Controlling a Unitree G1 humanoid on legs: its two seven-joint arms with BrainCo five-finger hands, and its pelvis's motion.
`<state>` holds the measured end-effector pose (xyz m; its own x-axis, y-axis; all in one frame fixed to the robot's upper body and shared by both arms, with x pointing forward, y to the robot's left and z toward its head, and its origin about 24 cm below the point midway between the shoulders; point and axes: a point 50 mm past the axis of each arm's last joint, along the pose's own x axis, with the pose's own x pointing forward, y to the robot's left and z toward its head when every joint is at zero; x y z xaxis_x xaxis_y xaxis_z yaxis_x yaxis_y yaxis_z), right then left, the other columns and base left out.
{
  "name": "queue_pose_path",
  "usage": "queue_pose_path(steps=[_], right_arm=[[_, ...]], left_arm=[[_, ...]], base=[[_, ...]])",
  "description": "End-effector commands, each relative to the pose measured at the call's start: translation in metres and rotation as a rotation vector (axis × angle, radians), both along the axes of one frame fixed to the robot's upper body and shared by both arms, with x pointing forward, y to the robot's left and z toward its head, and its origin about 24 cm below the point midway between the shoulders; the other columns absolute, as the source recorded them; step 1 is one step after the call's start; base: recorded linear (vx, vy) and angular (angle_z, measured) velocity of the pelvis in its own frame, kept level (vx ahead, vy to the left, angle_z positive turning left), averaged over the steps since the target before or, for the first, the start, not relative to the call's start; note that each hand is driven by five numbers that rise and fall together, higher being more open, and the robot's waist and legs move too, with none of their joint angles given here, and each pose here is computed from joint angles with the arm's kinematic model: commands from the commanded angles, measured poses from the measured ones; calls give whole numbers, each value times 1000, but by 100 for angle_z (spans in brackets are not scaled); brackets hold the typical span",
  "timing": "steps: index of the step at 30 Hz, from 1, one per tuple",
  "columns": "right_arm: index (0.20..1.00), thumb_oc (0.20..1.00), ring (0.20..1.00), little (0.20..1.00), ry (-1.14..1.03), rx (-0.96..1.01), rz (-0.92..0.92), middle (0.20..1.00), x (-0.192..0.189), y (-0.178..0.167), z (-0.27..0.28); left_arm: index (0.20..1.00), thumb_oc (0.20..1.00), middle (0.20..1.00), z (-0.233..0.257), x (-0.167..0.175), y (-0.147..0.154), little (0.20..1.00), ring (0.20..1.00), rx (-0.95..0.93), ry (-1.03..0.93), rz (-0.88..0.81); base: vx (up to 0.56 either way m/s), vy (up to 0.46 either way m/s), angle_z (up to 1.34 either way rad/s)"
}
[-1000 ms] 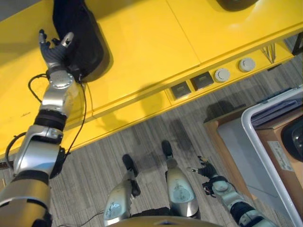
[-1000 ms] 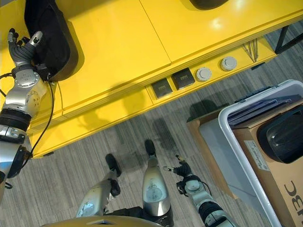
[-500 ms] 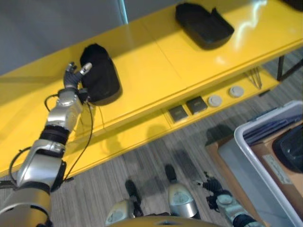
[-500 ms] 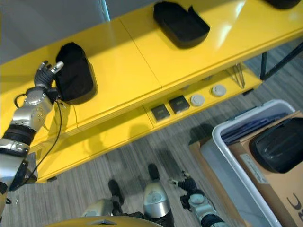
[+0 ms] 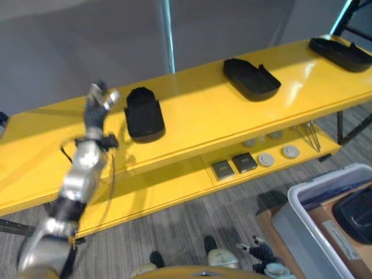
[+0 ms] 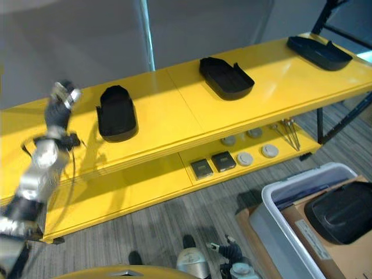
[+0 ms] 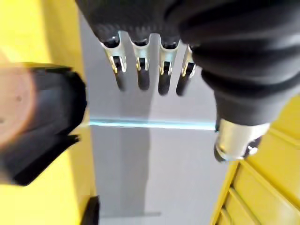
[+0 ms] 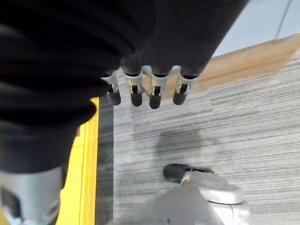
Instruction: Move parts from the plastic box to the shelf.
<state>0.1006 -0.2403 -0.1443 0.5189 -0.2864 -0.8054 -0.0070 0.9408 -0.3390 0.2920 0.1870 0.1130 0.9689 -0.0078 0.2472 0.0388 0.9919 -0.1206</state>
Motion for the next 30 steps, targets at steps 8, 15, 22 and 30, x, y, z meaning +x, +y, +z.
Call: queue_pose_path(steps=[8,15,22,30], right_arm=[[1000,1000,1000,1000,6,18,-71,1000,-4,1,-3],[1000,1000,1000,1000,-15,34,-60,1000,5,3,-1],[1000,1000,1000,1000,-29,36,-35,1000,11,1,3],[1000,1000,1000,1000,-44,33,-12,1000,17,-1,6]], left_arm=[[200,200,200,2,-2,-45,200,200,-23,-113,-207],[200,200,200,2,6,-59,200,200,-19,-79,-215],[200,200,200,9,19,-57,200,200,-21,-96,-128],[200,200,200,11,33,-47,200,200,-24,-65,-54]], base=[[5,-24,11],[-39,-3,-6],[17,5,-7],[17,10,-7]])
